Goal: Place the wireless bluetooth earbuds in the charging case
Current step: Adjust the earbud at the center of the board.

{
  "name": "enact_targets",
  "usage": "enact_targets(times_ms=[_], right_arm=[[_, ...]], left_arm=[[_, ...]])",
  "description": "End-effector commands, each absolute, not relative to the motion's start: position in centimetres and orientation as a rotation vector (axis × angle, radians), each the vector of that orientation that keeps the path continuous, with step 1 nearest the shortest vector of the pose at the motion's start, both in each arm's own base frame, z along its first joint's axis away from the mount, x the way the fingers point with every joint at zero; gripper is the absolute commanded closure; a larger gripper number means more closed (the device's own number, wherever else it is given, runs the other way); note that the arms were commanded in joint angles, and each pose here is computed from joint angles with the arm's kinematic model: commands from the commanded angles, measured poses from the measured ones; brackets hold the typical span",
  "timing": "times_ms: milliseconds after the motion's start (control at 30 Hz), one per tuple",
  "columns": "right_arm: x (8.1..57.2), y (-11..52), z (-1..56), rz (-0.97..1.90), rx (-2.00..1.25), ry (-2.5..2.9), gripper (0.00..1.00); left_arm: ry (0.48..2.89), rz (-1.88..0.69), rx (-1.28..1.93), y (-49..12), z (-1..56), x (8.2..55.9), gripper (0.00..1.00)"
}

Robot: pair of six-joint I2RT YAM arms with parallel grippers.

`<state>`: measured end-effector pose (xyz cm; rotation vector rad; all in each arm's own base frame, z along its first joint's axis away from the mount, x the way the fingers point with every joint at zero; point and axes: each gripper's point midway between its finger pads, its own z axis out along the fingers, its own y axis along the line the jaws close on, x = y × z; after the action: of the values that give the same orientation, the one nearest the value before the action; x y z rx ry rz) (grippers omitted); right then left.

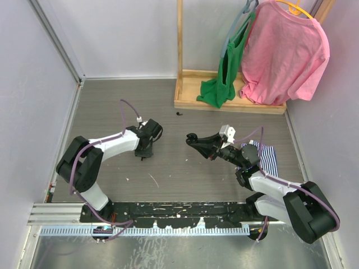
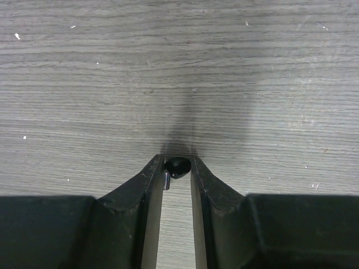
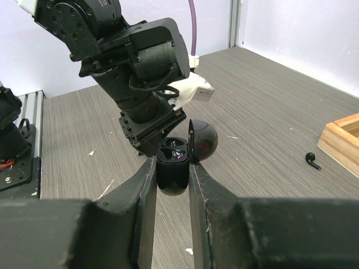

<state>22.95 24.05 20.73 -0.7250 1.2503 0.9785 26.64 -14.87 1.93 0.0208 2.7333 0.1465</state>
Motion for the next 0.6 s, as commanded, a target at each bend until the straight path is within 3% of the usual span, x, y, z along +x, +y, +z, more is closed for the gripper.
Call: enact_targets(times_ms=[0, 333, 567], right_arm=[[23.0, 24.2, 23.9, 0.967, -0.726, 1.143, 0.99], [23.0, 24.2, 23.8, 0.967, -0.722, 1.145, 0.99], [23.1, 24.2, 23.8, 0.966, -0.720, 1.146, 0.99]], left_arm=[[2.727, 0.254, 0.016, -14.1, 2.0, 26.3, 0.76], [2.551, 0.504, 0.033, -12.7, 6.1, 28.5, 0.81], [2.545, 0.668, 0.068, -12.4, 5.2, 29.4, 0.76]])
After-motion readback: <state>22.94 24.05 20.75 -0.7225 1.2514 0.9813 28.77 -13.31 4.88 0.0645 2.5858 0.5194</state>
